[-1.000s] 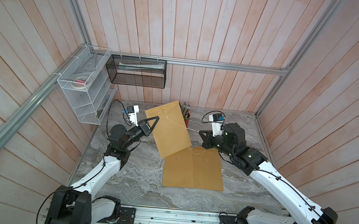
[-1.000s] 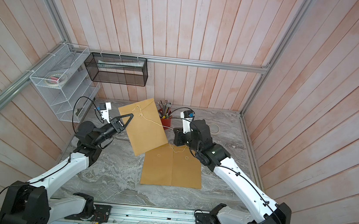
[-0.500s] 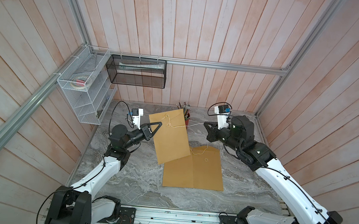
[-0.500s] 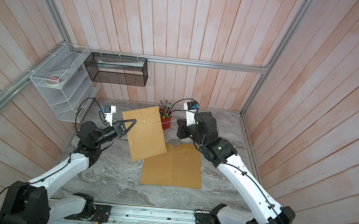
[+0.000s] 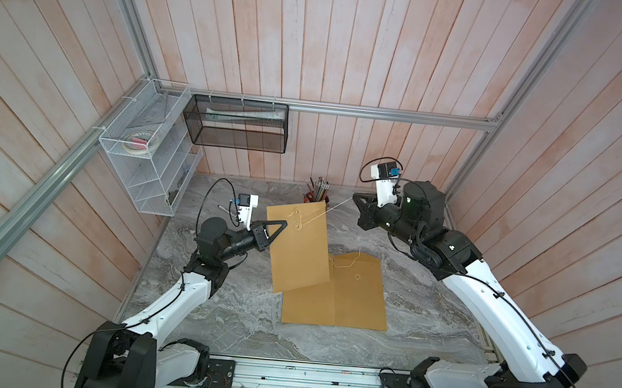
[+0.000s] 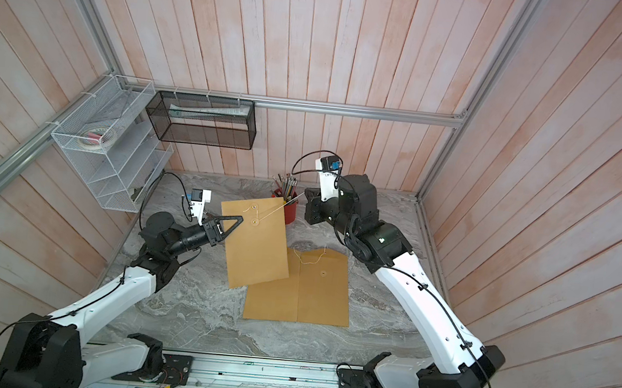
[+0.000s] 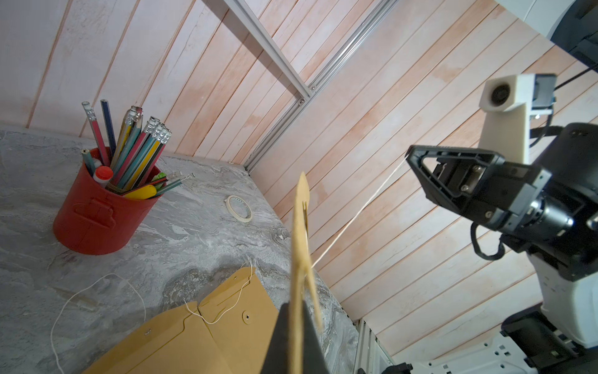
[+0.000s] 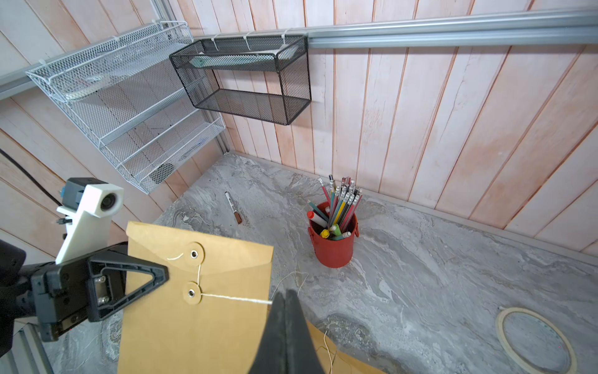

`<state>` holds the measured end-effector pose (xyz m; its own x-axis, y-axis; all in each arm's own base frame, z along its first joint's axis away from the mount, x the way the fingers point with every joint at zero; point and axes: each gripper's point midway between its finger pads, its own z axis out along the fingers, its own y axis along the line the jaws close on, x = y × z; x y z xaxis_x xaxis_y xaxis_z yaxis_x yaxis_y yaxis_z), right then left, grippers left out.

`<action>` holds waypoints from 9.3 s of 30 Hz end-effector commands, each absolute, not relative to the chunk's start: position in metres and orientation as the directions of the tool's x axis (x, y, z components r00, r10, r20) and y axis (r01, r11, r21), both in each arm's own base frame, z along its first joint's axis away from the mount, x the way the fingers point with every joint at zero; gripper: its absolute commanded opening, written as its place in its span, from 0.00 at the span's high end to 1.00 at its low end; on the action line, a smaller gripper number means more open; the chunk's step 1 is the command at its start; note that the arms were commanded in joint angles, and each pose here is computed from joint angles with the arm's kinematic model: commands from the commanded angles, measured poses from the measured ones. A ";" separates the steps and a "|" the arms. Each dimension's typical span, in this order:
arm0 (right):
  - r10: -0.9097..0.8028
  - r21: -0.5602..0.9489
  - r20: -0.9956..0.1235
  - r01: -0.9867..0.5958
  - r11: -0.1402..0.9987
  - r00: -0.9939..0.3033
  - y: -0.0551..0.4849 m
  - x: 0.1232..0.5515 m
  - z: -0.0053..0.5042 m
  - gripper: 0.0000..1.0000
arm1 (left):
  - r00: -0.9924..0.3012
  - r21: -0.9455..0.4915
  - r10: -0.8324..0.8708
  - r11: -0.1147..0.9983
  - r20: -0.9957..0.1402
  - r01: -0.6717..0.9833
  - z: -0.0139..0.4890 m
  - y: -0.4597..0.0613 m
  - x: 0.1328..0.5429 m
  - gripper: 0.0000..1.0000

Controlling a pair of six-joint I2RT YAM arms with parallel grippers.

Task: Open the file bag

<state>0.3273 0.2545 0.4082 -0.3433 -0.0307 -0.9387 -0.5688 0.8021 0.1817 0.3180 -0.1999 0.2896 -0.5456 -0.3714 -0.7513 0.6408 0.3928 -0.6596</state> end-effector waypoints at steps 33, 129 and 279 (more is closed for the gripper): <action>-0.207 0.167 -0.881 -0.689 0.706 -0.426 0.281 0.311 0.329 0.65 | -0.406 -0.430 -0.173 0.552 -0.897 0.715 0.339 -0.205 0.318 1.00; -0.216 0.125 -0.919 -0.763 0.634 -0.330 0.326 0.316 0.282 1.00 | -0.389 -0.401 -0.162 0.618 -0.907 0.677 0.362 -0.189 0.302 1.00; -0.142 0.286 -0.914 -0.853 0.436 -0.379 0.390 0.265 0.324 1.00 | -0.291 -0.595 -0.557 0.503 -0.778 0.627 0.376 -0.152 0.329 1.00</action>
<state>0.2654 0.3952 0.3212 -0.3733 -0.1600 -0.9138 -0.8626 0.4224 0.2784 0.3319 -0.1581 0.3659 -0.3341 -0.5338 -0.7768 0.6143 0.5018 -0.6090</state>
